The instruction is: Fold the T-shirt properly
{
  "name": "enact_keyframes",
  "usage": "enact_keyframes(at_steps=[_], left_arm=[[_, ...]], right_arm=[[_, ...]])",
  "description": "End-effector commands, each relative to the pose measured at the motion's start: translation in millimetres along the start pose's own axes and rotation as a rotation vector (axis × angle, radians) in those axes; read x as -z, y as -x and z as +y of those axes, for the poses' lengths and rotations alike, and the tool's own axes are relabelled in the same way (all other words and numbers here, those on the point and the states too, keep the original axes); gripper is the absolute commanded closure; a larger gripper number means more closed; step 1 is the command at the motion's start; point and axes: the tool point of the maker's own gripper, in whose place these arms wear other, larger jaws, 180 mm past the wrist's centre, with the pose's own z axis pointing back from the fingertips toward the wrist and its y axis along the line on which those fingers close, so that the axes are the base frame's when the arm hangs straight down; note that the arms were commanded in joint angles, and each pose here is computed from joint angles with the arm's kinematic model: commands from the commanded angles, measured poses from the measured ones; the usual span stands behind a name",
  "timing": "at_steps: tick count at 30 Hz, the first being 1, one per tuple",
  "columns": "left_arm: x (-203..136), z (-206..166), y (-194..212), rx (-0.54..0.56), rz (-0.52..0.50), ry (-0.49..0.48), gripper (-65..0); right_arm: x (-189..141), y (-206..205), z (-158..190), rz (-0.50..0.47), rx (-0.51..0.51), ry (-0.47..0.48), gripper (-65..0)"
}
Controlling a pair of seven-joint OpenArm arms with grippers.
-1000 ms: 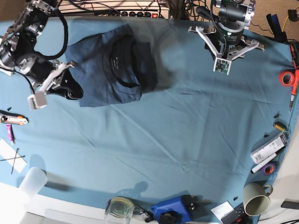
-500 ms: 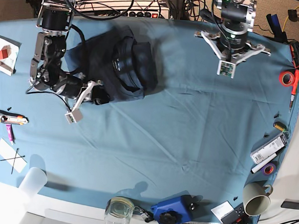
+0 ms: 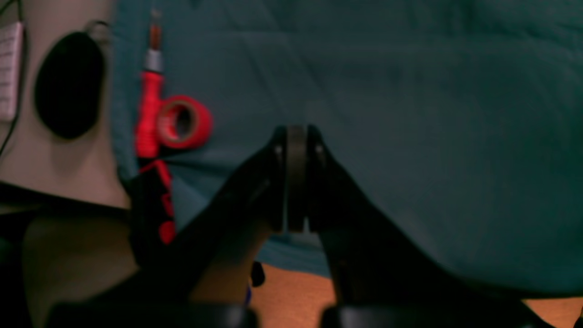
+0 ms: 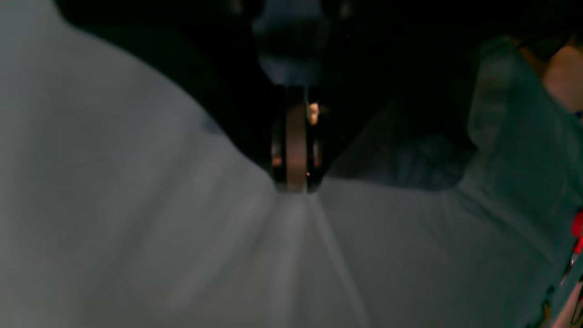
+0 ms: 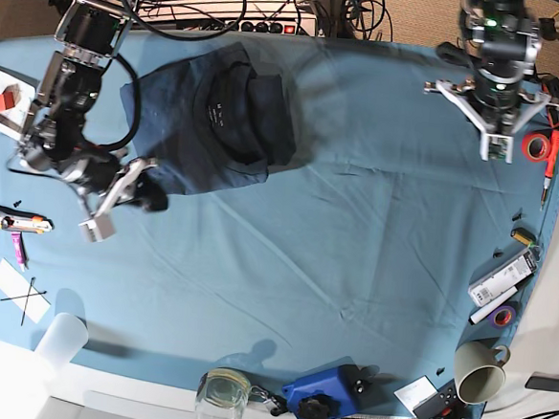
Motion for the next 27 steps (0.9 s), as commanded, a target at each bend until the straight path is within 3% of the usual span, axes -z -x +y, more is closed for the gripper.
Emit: enact_keyframes(at_steps=[1, 9, 16, 23, 27], left_arm=[[-3.1, 5.6, -8.4, -0.003, -0.039, -0.008, 0.0], [-6.9, 37.4, 7.3, 0.017, 0.019, -0.032, 0.0], [-13.2, 31.2, 32.4, 0.011, 0.102, 0.013, 0.0], [-19.4, 21.0, 48.3, 0.032, 0.146, 0.074, 0.0], [-21.6, 21.5, 71.0, 0.034, 0.225, 0.078, 0.0]], right_arm=[[-9.8, -13.1, -3.7, -0.033, -0.033, 0.020, 0.0], [-23.7, 32.8, 16.4, 0.057, -0.042, 0.023, 0.0], [-47.4, 81.6, 57.4, 0.159, -0.098, 0.006, 0.0], [-64.3, 146.5, 79.8, 0.305, -0.014, -0.036, 0.0], [-76.8, 178.8, 97.6, 0.371, 0.039, -0.085, 0.0]])
